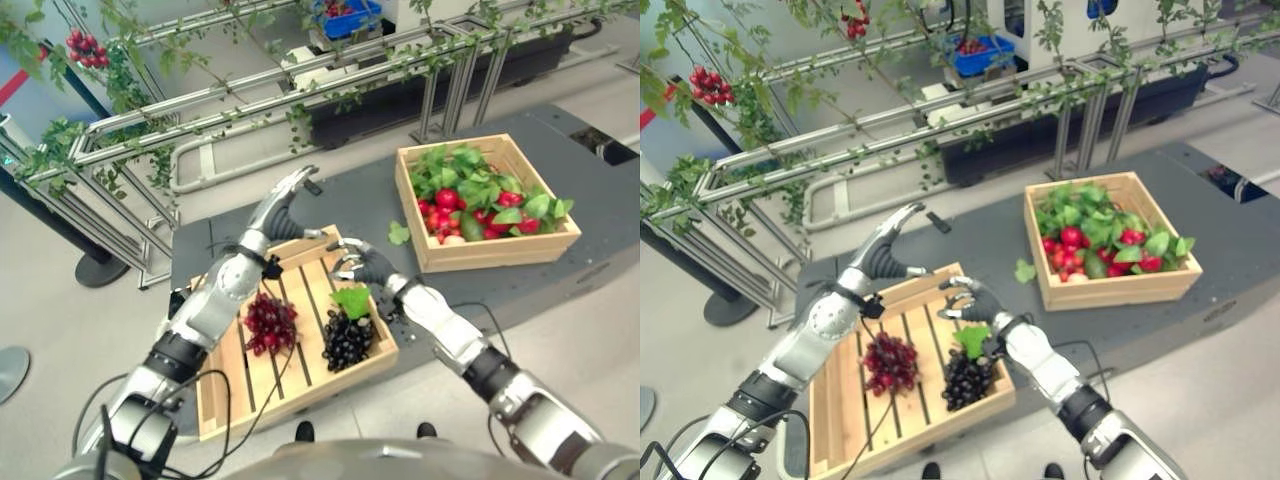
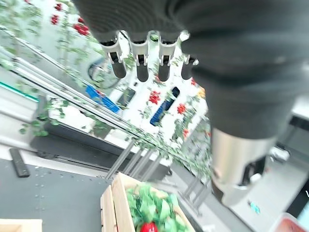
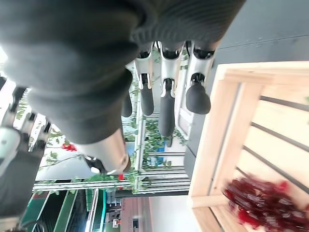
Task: Pick up the fruits from the basket on one side to the basket on the other side
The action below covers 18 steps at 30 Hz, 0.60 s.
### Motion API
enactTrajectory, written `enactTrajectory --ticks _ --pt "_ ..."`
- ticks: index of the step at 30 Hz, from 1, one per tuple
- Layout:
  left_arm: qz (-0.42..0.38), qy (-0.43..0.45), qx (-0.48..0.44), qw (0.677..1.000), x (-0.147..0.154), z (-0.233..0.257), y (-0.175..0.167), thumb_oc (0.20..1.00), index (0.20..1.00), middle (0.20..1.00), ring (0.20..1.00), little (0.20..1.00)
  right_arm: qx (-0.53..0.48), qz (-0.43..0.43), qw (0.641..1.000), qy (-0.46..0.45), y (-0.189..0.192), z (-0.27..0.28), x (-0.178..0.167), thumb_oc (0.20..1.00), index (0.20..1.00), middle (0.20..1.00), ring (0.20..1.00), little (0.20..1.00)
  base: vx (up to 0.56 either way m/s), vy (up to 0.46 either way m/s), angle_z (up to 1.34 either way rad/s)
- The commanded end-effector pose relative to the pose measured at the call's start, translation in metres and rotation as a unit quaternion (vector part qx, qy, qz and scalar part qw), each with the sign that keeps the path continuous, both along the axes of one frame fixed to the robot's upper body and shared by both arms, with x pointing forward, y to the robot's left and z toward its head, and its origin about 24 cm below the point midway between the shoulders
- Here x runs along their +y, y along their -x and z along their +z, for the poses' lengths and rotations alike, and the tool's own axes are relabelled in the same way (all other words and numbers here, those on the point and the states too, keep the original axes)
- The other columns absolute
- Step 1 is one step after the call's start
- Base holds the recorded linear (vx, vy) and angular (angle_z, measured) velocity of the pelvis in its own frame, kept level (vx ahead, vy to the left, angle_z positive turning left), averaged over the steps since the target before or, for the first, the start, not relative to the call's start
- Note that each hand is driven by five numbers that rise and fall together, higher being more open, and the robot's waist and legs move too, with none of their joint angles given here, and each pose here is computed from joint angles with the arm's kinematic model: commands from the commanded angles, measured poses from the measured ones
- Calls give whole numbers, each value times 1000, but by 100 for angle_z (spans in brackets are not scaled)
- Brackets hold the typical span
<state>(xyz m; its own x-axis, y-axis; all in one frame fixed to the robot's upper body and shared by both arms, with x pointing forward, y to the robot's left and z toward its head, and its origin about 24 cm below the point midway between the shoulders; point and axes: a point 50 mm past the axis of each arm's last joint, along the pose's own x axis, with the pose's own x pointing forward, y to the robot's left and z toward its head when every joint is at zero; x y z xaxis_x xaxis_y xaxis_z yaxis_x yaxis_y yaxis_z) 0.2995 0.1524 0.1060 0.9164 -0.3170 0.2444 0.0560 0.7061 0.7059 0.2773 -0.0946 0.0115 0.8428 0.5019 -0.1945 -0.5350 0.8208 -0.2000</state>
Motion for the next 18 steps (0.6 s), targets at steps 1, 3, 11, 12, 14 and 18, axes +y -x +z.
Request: enactTrajectory --ticks 1,3,11,12,14,18 --pt "14 -6 -58 998 16 27 -8 1000 1000 1000 1000 1000 -55 4 997 -58 -10 25 15 200 200 200 200 200 0 0 0" --pt "20 -7 -59 998 19 28 -7 1000 1000 1000 1000 1000 -48 -4 997 -57 -8 21 12 200 200 200 200 200 0 0 0" --pt "60 30 -35 997 34 12 -2 1000 1000 1000 1000 1000 -35 -40 998 -40 -3 7 -6 1000 1000 1000 1000 1000 0 0 0" --pt "62 39 -28 997 36 9 -1 1000 1000 1000 1000 1000 -37 -45 998 -39 -3 7 -9 1000 1000 1000 1000 1000 0 0 0" --pt "77 73 -1 994 43 -2 3 1000 1000 1000 1000 1000 -41 -62 997 -33 -2 6 -18 1000 1000 1000 1000 1000 0 0 0" --pt "95 144 64 983 51 -30 10 1000 1000 1000 1000 1000 -51 -103 993 -12 3 5 -46 1000 1000 1000 1000 1000 -8 2 0"
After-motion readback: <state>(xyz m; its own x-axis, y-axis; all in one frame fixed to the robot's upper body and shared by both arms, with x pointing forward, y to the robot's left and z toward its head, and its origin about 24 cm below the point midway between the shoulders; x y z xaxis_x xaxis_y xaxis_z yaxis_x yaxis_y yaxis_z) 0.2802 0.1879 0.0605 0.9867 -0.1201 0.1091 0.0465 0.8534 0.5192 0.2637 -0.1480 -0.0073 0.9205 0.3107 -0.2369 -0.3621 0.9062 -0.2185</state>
